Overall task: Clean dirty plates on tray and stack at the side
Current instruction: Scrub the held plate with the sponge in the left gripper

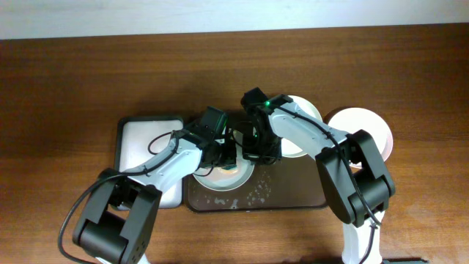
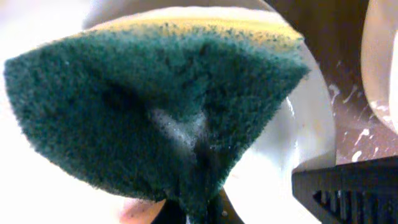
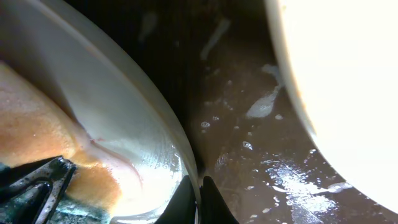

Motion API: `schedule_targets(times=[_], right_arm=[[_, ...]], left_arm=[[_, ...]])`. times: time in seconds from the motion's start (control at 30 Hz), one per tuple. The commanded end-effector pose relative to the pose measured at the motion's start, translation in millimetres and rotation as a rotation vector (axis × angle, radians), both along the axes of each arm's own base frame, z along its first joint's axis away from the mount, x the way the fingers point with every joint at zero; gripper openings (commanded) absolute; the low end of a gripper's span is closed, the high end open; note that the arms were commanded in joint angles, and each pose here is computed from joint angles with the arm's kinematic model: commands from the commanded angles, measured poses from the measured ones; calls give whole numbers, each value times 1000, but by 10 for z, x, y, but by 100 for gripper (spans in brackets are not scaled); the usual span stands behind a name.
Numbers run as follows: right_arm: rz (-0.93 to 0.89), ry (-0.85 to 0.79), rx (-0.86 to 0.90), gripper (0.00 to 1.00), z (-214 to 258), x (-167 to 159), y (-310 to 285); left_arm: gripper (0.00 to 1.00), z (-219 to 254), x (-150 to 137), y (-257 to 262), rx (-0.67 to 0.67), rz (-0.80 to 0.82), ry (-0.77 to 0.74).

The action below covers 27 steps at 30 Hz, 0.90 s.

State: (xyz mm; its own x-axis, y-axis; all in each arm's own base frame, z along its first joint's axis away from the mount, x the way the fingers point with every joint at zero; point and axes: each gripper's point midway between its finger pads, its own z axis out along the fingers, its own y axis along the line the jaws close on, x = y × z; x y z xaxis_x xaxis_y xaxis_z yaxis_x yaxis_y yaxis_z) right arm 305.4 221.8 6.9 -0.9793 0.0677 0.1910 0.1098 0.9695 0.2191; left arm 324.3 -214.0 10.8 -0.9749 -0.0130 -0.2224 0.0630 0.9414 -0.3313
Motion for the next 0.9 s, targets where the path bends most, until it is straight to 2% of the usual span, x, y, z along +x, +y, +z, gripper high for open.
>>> schedule_targets(times=[0.0,0.2,0.23,0.33,0.5,0.53,0.57,0.6,0.67,0.77,0.87], right_arm=[[17,-16,-5,4,46,-20,29],[17,-15,-6,4,46,-21,27],[17,-15,-6,4,46,-21,27],[17,-16,-6,4,46,-20,27],[17,-15,-6,4,46,-20,26],[17,-15,-6,4,46,-20,26],[17,-16,-6,4,46,-20,27],[17,-17,-9,4,44,-17,22],[78,-32,1,4,44,-17,23],[266,-114,49,4,43,66,69],[279,-133,58,4,44,92,109]], left_arm=[[0,-86,-44,-69,-11,2,23],[0,-229,-357,359,96,364,262],[0,-254,-450,535,150,467,316],[0,-267,-575,793,233,531,371],[0,-245,-652,1088,282,603,430],[0,-241,-555,1112,271,575,391],[0,-236,-394,1053,234,438,316],[0,-205,-136,873,160,232,187],[0,-157,53,747,125,66,71],[0,-131,91,660,95,-30,31],[0,-38,-37,351,-76,-146,62]])
